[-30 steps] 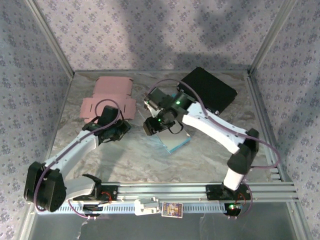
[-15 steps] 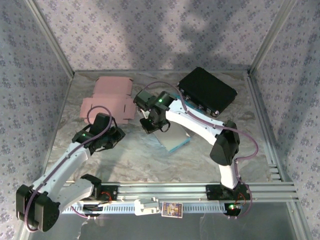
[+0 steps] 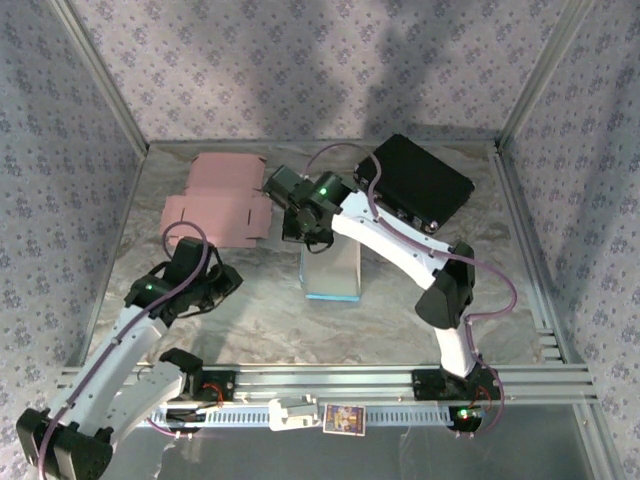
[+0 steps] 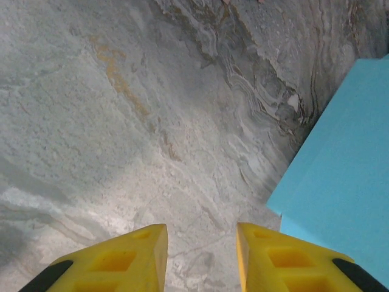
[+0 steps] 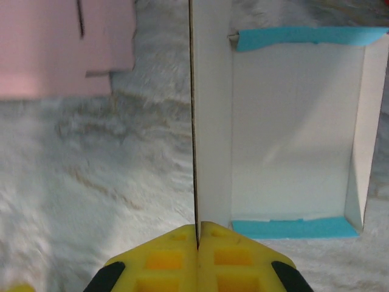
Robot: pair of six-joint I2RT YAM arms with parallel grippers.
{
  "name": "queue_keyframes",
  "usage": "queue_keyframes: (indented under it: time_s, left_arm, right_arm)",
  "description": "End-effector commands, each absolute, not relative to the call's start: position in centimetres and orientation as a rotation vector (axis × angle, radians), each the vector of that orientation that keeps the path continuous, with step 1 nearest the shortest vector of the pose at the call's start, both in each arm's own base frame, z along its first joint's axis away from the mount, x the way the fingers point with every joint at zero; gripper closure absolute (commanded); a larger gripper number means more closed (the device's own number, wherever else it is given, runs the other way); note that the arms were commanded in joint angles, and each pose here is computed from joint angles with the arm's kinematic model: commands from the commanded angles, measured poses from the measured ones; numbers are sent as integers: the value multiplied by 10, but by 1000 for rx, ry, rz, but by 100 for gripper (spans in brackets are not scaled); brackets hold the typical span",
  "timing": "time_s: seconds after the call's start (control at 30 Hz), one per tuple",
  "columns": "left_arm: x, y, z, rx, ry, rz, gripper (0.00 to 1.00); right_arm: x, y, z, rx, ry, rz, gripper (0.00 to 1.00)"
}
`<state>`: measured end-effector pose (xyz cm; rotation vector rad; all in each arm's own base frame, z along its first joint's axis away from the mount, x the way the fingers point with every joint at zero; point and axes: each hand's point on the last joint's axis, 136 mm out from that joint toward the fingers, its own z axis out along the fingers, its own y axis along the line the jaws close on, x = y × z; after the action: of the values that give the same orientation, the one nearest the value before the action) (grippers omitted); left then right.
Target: Fold the paper box
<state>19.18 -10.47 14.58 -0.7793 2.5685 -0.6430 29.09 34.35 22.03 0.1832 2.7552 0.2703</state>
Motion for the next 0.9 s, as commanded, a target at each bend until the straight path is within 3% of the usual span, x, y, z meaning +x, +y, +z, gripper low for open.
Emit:
queue_keyframes:
  time_s: [0.0, 0.2, 0.43, 0.77, 0.87]
  left_arm:
    - [176, -107, 155, -714, 2616, -672, 64]
    - [165, -108, 162, -626, 2658, -679, 64]
    - [159, -113, 165, -552, 2685, -710, 65]
    - [171, -125, 161, -416, 2691, -730, 59]
    - [179, -128, 164, -365, 2666, -726, 58]
  right_arm:
    - [292, 306, 221, 625, 2657, 52, 100]
    - [276, 280, 215, 1179, 2532, -135, 100]
    - [283, 282, 195, 1635, 2396, -2, 100]
    - [296, 276, 187, 1825, 2340, 25, 100]
    - [297, 275, 194, 1792, 2341, 58, 91]
